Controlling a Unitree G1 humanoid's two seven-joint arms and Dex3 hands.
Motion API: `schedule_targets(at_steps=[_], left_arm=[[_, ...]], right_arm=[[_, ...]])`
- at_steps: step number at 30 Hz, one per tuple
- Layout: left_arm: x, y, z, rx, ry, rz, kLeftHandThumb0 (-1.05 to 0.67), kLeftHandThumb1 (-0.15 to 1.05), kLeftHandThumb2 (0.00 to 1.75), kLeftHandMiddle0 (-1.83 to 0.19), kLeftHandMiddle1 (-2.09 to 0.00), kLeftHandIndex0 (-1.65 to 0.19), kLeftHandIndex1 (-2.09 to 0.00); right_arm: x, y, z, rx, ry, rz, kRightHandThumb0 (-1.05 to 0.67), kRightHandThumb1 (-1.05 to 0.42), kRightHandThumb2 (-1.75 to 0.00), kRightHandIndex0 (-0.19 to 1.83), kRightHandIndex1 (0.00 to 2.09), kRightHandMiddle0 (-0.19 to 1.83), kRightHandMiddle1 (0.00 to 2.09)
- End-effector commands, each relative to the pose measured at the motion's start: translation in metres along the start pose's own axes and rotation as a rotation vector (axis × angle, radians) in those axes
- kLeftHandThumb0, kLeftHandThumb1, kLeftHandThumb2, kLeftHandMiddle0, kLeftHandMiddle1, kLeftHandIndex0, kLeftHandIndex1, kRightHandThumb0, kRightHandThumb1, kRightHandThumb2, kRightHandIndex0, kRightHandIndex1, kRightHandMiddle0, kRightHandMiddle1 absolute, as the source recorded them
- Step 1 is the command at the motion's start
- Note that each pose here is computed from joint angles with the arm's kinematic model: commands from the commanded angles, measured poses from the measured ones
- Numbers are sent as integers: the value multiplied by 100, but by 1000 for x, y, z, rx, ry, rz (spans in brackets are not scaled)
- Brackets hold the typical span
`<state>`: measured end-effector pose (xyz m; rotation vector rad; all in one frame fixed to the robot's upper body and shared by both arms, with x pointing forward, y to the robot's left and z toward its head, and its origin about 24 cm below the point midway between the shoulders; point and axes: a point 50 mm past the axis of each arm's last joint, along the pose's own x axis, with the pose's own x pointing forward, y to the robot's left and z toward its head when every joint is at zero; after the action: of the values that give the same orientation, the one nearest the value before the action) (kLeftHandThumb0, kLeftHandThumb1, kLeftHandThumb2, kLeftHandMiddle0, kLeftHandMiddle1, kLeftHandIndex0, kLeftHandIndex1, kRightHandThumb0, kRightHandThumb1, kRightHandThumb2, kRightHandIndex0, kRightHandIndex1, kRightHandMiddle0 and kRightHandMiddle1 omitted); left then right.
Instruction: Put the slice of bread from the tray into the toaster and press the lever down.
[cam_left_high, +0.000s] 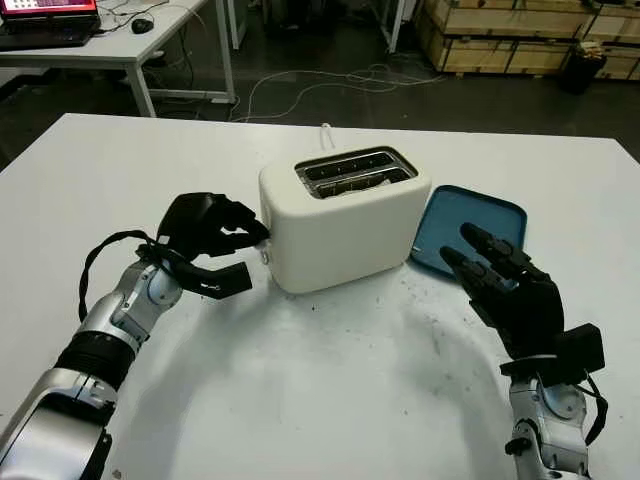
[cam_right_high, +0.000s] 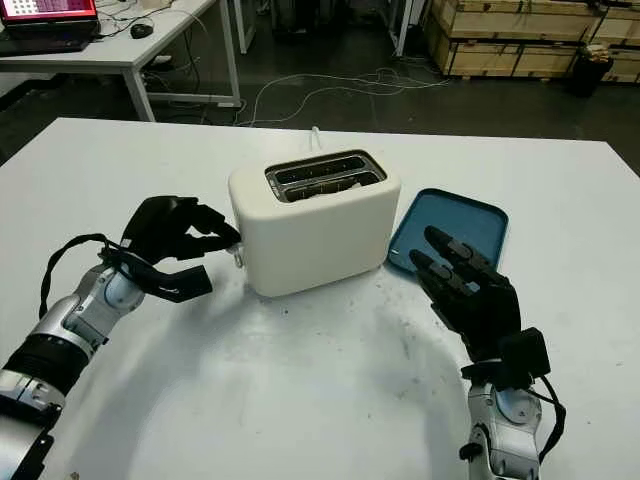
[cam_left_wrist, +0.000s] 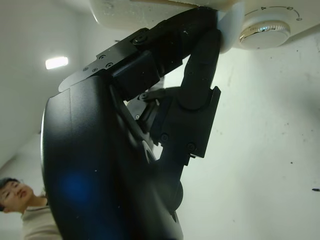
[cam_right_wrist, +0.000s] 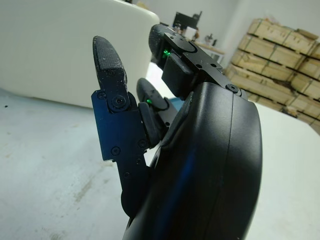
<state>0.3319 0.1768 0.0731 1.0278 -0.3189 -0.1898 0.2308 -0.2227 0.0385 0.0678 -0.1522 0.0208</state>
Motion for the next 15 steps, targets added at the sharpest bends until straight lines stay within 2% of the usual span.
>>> schedule_targets(at_steps=[1, 2, 3, 5, 7, 9, 15], left_arm=[[-26, -105, 27, -103, 80, -349, -34, 92, 1, -65, -153, -120, -2], [-32, -120, 26, -99, 121, -405, -34, 92, 1, -67, -142, -118, -1], [-39, -132, 26, -94, 148, -449, -36, 92, 5, -70, -122, -117, -1], [-55, -156, 28, -89, 187, -522, -35, 90, 4, -76, -116, -118, -2], [-63, -168, 30, -89, 207, -582, -37, 91, 4, -75, -114, -117, -1], [-62, -166, 30, -79, 195, -579, -38, 92, 6, -72, -115, -116, -1], [-54, -145, 27, -106, 152, -478, -38, 92, 6, -65, -134, -118, -1]], right_arm=[[-1, -2, 8, -14, -35, 2, -51, -92, -4, 76, 0, 72, 0], [-1, -2, 8, -12, -35, 2, -52, -92, -4, 76, 0, 73, 0], [-1, -3, 8, -11, -35, 1, -51, -92, -3, 76, 0, 73, 0], [0, -3, 7, -13, -32, -1, -50, -92, -3, 77, 1, 73, 0], [1, -4, 7, -23, -22, -2, -49, -92, -3, 77, 1, 73, 0], [3, -3, 6, -24, -17, -2, -50, -92, -3, 77, 0, 74, 0], [6, 2, 5, 17, -22, 26, -50, -92, -2, 76, 0, 72, 0]])
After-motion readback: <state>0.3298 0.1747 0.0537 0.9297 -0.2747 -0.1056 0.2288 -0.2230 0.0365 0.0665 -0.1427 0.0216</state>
